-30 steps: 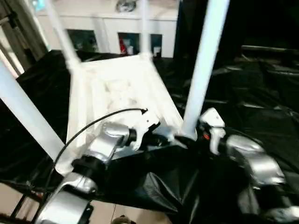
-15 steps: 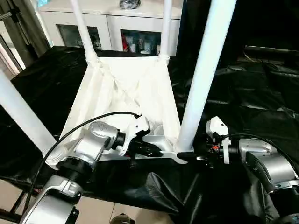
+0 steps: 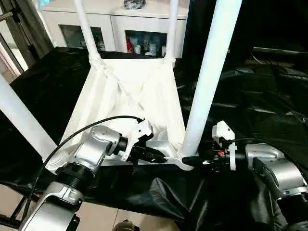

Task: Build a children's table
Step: Rotate leg to tighten

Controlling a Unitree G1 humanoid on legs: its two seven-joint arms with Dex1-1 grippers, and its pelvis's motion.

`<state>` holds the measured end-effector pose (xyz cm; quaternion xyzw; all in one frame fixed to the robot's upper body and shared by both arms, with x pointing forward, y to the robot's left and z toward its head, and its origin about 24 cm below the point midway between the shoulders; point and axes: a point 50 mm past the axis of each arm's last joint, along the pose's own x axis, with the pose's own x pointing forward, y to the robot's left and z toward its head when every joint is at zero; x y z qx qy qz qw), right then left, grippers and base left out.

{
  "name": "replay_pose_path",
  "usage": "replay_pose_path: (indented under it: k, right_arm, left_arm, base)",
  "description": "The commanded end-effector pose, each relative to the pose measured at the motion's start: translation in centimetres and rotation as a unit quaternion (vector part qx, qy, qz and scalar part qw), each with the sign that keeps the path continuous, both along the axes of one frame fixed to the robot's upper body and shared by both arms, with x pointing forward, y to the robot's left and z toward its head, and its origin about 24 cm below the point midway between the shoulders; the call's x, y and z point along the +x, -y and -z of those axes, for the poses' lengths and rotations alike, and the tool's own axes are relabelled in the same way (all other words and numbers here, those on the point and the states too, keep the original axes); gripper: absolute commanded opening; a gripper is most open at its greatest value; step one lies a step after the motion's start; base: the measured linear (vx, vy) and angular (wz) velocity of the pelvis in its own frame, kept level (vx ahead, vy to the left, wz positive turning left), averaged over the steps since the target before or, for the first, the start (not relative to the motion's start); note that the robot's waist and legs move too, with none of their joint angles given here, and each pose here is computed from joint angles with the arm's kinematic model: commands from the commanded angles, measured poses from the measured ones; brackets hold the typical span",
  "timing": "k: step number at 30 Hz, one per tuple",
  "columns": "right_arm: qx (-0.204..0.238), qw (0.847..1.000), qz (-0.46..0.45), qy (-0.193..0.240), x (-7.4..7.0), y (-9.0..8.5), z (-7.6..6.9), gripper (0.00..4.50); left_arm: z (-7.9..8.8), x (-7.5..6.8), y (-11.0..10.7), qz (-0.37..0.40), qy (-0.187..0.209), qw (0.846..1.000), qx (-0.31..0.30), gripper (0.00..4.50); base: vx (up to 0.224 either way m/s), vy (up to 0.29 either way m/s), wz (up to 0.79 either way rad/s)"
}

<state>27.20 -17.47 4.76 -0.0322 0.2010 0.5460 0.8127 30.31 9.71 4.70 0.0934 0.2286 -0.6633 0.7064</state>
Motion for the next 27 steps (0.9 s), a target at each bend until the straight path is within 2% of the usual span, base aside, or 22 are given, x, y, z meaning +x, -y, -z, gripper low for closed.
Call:
replay_pose_path:
  k: [1, 3, 4, 7, 8, 14, 16, 18, 20, 22, 23, 25, 27]
  right_arm:
    - [-0.018, 1.0, 0.023, 0.003, 0.2, -1.5, 1.5, 2.66]
    - [-0.021, 0.997, 0.078, 0.01, 1.1, -1.8, 2.0, 2.65]
    - [-0.021, 0.997, 0.078, 0.01, 1.1, -1.8, 2.0, 2.65]
    - [-0.014, 0.979, 0.202, 0.001, 2.7, -2.7, 3.0, 2.64]
    - [-0.02, 0.966, 0.259, -0.005, 3.4, -3.6, 3.6, 2.64]
    - [-0.041, 0.938, 0.344, -0.002, 4.5, -5.9, 4.3, 2.64]
    - [-0.047, 0.945, 0.325, 0.016, 4.6, -6.6, 4.2, 2.64]
    - [-0.009, 0.943, 0.332, 0.017, 4.9, -6.6, 3.6, 3.2]
    - [0.017, 0.942, 0.334, 0.013, 5.0, -6.4, 3.1, 3.34]
    - [0.014, 0.945, 0.325, 0.031, 5.1, -6.0, 2.8, 3.51]
    - [0.014, 0.949, 0.312, 0.046, 5.1, -5.8, 2.5, 3.74]
    - [0.007, 0.962, 0.266, 0.069, 4.7, -5.1, 2.1, 3.74]
    - [0.006, 0.967, 0.242, 0.075, 4.5, -4.8, 2.0, 3.74]
  left_arm:
    - [-1.9, 0.8, 2.7, -0.006, 0.047, 0.997, -0.062, 0.0]
    - [-1.8, 1.2, 3.3, -0.028, 0.058, 0.996, -0.066, 0.0]
    - [-1.8, 1.2, 3.3, -0.028, 0.058, 0.996, -0.066, 0.0]
    - [-1.8, 2.1, 4.9, -0.086, 0.076, 0.991, -0.062, 0.0]
    - [-2.0, 2.7, 6.1, -0.125, 0.085, 0.986, -0.065, 0.0]
    - [-2.3, 3.3, 8.4, -0.184, 0.104, 0.975, -0.073, 0.0]
    - [-2.2, 3.1, 8.8, -0.173, 0.106, 0.976, -0.074, 0.0]
    - [-2.2, 2.8, 9.0, -0.152, 0.106, 0.979, -0.079, 0.0]
    - [-2.2, 2.7, 8.9, -0.143, 0.106, 0.981, -0.081, 0.0]
    - [-2.2, 2.7, 8.7, -0.132, 0.109, 0.982, -0.083, 0.0]
    - [-2.2, 2.7, 8.4, -0.127, 0.111, 0.982, -0.086, 0.0]
    - [-2.3, 2.5, 7.7, -0.107, 0.11, 0.984, -0.091, 0.0]
    - [-2.3, 2.5, 7.5, -0.099, 0.109, 0.985, -0.093, 0.0]
  base:
    - [0.0, 0.0, 0.0]
    - [0.0, 0.0, 0.0]
    - [0.0, 0.0, 0.0]
    - [0.0, 0.0, 0.0]
    - [0.0, 0.0, 0.0]
    - [0.0, 0.0, 0.0]
    - [0.0, 0.0, 0.0]
    - [0.0, 0.0, 0.0]
    - [0.0, 0.0, 0.0]
    - [0.0, 0.0, 0.0]
    - [0.0, 0.0, 0.0]
    - [0.0, 0.0, 0.0]
    - [0.0, 0.0, 0.0]
